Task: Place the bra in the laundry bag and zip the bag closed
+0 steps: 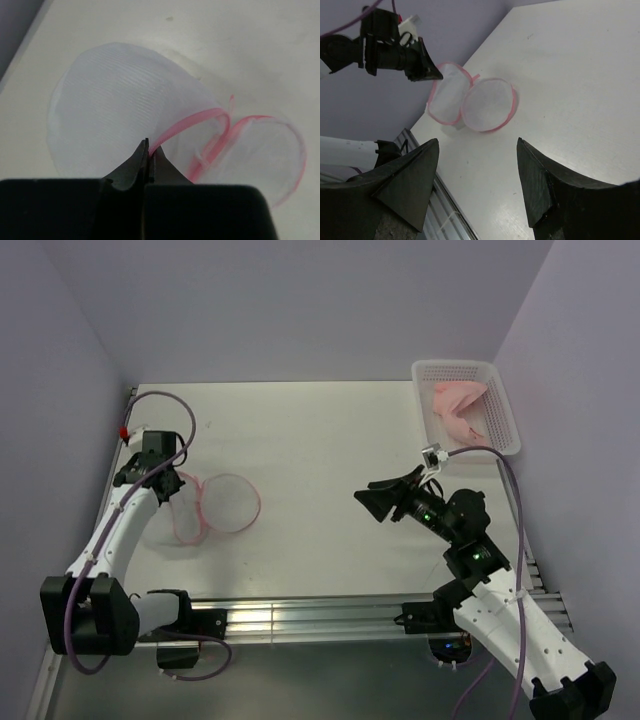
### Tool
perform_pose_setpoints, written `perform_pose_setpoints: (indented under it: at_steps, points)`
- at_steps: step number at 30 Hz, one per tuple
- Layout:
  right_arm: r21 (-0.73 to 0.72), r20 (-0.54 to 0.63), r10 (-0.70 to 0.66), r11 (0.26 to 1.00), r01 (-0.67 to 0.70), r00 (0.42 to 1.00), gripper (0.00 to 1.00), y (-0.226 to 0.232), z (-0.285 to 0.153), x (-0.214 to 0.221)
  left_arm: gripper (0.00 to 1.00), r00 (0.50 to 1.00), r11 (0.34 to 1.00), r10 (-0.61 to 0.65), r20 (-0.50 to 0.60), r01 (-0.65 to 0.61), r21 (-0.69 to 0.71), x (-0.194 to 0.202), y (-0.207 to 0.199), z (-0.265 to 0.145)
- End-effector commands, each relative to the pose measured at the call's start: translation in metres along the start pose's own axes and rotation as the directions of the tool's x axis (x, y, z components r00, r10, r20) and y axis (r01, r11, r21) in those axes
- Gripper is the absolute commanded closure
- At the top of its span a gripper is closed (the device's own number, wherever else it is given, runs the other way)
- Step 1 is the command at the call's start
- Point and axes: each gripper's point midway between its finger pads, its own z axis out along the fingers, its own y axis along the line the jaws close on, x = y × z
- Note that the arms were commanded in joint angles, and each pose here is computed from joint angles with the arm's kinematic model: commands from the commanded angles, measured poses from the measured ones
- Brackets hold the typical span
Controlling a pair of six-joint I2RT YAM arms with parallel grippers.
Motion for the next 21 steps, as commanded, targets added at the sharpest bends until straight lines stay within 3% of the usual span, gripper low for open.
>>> perform_pose_setpoints:
  at_steps: [1,4,14,21]
  points:
    - [-0.008,0.038,-0.031,0.999,0.031,0.999,0.29,0.005,0.007,-0.017,1.0,0.995,0.97,-0.056,0.082,0.035,0.239,-0.047,-0.071,-0.027]
    - [0.008,0.014,-0.023,1.0,0.023,1.0,0.3,-0.002,0.012,-0.01,1.0,0.993,0.945,-0.08,0.085,0.048,0.323,-0.065,-0.104,-0.03]
    - [0.046,-0.011,-0.016,0.999,0.016,1.0,0.3,-0.015,0.019,-0.002,1.0,0.999,0.958,-0.029,0.04,0.017,0.288,-0.077,-0.153,0.026]
    - [0.048,-0.034,-0.008,0.999,0.01,0.999,0.3,-0.019,0.025,0.004,1.0,0.989,0.905,-0.13,-0.065,0.145,0.4,-0.075,-0.193,0.028]
